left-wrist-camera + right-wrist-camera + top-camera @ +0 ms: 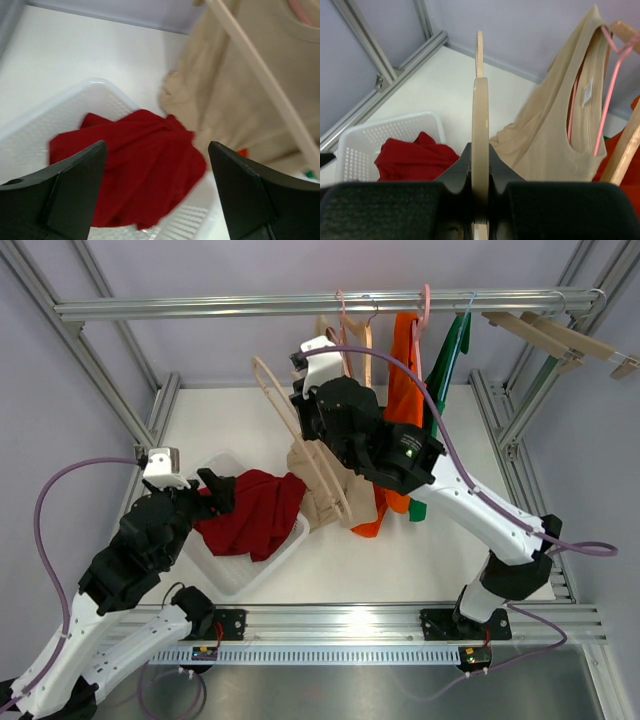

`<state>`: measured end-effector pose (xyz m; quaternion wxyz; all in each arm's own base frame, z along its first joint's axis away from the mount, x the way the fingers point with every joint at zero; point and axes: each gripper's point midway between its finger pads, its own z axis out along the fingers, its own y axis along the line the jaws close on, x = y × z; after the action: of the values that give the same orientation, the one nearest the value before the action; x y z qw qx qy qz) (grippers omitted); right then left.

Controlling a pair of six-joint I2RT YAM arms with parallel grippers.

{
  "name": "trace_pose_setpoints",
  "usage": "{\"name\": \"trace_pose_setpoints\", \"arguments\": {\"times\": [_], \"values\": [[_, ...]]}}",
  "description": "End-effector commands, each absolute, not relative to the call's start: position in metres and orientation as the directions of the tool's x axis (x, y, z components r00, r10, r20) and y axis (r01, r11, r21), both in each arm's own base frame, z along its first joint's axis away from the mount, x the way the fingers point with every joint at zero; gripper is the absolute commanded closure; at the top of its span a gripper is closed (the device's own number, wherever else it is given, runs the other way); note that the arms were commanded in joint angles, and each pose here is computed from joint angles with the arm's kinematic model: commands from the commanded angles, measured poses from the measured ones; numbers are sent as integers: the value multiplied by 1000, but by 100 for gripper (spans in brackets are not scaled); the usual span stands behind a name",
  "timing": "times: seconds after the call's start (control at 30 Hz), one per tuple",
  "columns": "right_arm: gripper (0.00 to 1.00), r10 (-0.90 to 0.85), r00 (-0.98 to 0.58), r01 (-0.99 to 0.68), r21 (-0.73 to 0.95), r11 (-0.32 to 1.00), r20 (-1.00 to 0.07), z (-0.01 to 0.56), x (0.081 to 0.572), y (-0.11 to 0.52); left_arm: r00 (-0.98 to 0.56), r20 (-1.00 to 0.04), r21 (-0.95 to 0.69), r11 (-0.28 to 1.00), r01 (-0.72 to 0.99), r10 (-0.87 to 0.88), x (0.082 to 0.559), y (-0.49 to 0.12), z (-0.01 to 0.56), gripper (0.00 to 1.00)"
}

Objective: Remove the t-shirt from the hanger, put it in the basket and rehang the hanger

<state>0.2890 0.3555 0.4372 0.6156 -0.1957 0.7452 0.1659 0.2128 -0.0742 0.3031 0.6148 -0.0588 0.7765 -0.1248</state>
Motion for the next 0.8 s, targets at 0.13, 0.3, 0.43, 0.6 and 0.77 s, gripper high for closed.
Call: {"name": "trace_pose_setpoints", "arguments": {"times": [0.13,0.3,0.43,0.6,0.77], "values": [[100,39,-39,-409,51,911,-998,499,320,369,-415,-821,-561,696,449,-393,174,-164,341,27],[100,85,-13,-381,83,921,-996,515,336,377,-405,-804,-595,561,576,-436,167,-190,371,32],[100,89,-10,-367,87,926,-996,511,344,383,-428,-803,-595,504,627,-416,174,-213,384,30],[100,103,-8,-371,98,924,-995,509,344,385,-464,-793,-607,454,652,-394,182,-237,381,29],[100,121,-28,-385,123,915,-992,505,342,388,-437,-795,-598,419,684,-420,191,-251,388,29]]}}
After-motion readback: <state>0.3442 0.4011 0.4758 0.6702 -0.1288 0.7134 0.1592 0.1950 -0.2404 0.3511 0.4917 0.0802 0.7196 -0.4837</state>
